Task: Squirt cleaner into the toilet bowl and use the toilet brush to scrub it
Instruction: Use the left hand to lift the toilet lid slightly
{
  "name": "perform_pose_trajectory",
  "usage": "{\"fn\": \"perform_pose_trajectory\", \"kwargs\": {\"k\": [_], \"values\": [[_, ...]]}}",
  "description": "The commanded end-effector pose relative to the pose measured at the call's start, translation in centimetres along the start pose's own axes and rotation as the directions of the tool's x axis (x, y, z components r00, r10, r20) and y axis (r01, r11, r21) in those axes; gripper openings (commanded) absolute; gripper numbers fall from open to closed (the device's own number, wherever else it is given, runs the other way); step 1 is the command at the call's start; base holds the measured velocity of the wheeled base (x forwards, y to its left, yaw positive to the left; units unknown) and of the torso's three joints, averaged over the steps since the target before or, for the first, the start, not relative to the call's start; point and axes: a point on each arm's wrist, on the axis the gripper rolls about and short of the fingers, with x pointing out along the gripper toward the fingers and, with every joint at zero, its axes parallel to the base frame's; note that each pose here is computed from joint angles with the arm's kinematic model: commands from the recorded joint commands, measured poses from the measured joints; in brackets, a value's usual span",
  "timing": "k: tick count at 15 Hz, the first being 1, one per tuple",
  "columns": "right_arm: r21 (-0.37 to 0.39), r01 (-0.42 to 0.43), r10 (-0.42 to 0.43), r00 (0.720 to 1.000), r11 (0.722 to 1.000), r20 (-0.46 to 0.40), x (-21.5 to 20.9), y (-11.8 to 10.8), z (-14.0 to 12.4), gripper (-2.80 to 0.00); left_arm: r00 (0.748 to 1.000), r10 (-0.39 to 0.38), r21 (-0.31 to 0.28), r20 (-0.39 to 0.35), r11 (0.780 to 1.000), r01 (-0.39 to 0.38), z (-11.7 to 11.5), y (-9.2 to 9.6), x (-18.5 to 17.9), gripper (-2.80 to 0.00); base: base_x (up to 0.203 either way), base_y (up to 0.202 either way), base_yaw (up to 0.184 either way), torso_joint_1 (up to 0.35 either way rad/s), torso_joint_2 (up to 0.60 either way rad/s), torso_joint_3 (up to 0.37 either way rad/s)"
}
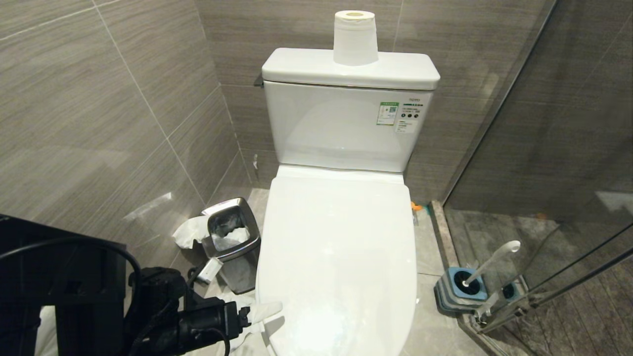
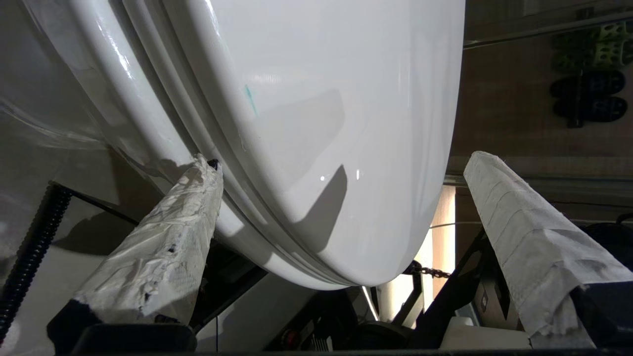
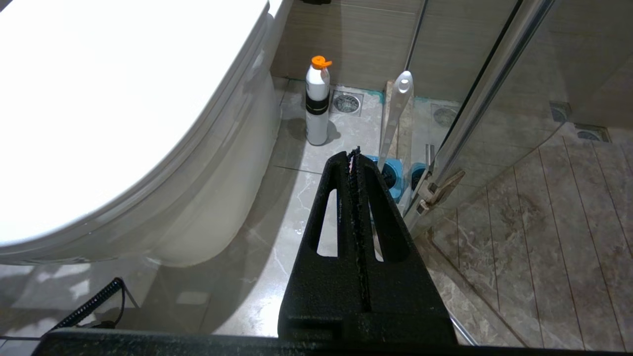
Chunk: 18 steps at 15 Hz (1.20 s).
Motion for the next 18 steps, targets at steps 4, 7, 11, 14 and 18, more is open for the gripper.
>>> {"fn": "perform_pose_trajectory", "kwargs": {"k": [4, 7, 11, 14, 18], "values": [[0.000, 0.000, 0.000, 1.000, 1.000, -0.001, 0.0, 0.0, 0.0, -2.80, 1.000, -0.020, 0.066, 0.016, 0.998, 0.019, 0.4, -0.6, -0.2, 0.00, 0.000, 0.000, 0.000, 0.000, 0.00, 0.000], [0.000, 0.000, 0.000, 1.000, 1.000, -0.001, 0.0, 0.0, 0.0, -2.80, 0.999, -0.040, 0.099, 0.028, 0.994, 0.037, 0.7, -1.4, -0.2, 0.00, 0.000, 0.000, 0.000, 0.000, 0.00, 0.000], [0.000, 0.000, 0.000, 1.000, 1.000, 0.000, 0.0, 0.0, 0.0, -2.80, 0.997, -0.015, 0.116, 0.075, 0.993, 0.006, 1.2, -2.0, -0.6, 0.00, 0.000, 0.000, 0.000, 0.000, 0.00, 0.000], [0.000, 0.000, 0.000, 1.000, 1.000, -0.001, 0.0, 0.0, 0.0, -2.80, 0.994, -0.010, 0.133, 0.109, 0.991, -0.005, 1.6, -2.5, -0.8, 0.00, 0.000, 0.000, 0.000, 0.000, 0.00, 0.000], [0.000, 0.000, 0.000, 1.000, 1.000, -0.001, 0.0, 0.0, 0.0, -2.80, 0.991, 0.005, 0.151, 0.134, 0.988, -0.025, 1.6, -3.3, -0.7, 0.00, 0.000, 0.000, 0.000, 0.000, 0.00, 0.000]]}}
